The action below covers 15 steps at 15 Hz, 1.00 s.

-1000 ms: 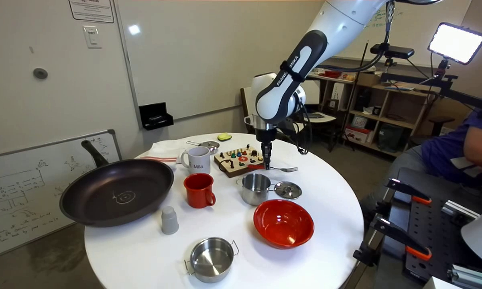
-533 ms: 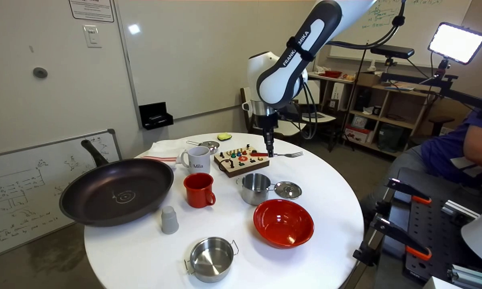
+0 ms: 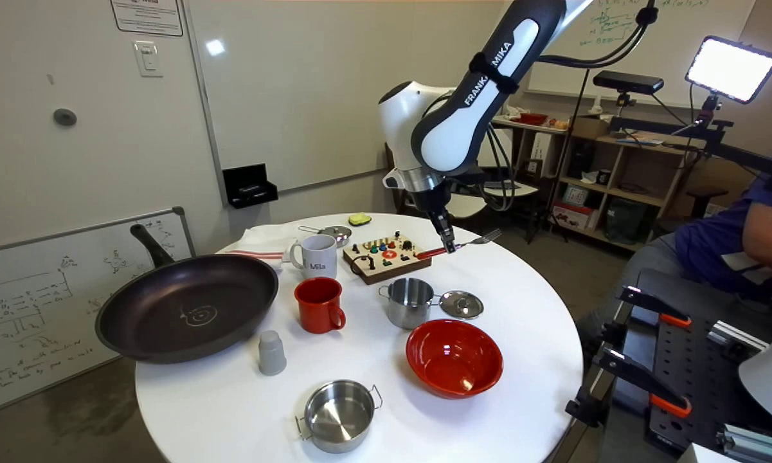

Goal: Pick up the lid from the pot and put it on the table, then pick up the folk and put it in the in the pot

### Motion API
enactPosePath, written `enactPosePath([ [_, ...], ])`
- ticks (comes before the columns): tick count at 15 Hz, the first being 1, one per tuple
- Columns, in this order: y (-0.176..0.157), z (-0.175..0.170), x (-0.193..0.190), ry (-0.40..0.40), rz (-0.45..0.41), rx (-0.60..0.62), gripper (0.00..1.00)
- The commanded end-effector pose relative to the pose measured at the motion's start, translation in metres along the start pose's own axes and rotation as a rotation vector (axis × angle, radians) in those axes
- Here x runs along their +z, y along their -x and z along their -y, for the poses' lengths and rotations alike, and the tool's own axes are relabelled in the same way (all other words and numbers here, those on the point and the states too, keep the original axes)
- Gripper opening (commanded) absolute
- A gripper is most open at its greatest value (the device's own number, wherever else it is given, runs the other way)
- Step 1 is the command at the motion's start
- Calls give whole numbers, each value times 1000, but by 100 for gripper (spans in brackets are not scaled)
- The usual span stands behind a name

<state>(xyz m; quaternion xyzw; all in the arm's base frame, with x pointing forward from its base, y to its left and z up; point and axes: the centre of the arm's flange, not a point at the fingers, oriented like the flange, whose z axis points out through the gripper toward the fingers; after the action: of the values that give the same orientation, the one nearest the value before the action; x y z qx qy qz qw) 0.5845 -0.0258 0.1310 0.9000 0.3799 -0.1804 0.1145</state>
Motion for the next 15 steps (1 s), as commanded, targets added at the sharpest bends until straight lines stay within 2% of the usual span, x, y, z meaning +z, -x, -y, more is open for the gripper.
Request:
enactPosePath([
  [1,-2,19,-7,61,25,-81,7],
  [5,-9,25,-10,92,-29,-100,7],
  [15,-24,41,-21,64,-249,-130,7],
])
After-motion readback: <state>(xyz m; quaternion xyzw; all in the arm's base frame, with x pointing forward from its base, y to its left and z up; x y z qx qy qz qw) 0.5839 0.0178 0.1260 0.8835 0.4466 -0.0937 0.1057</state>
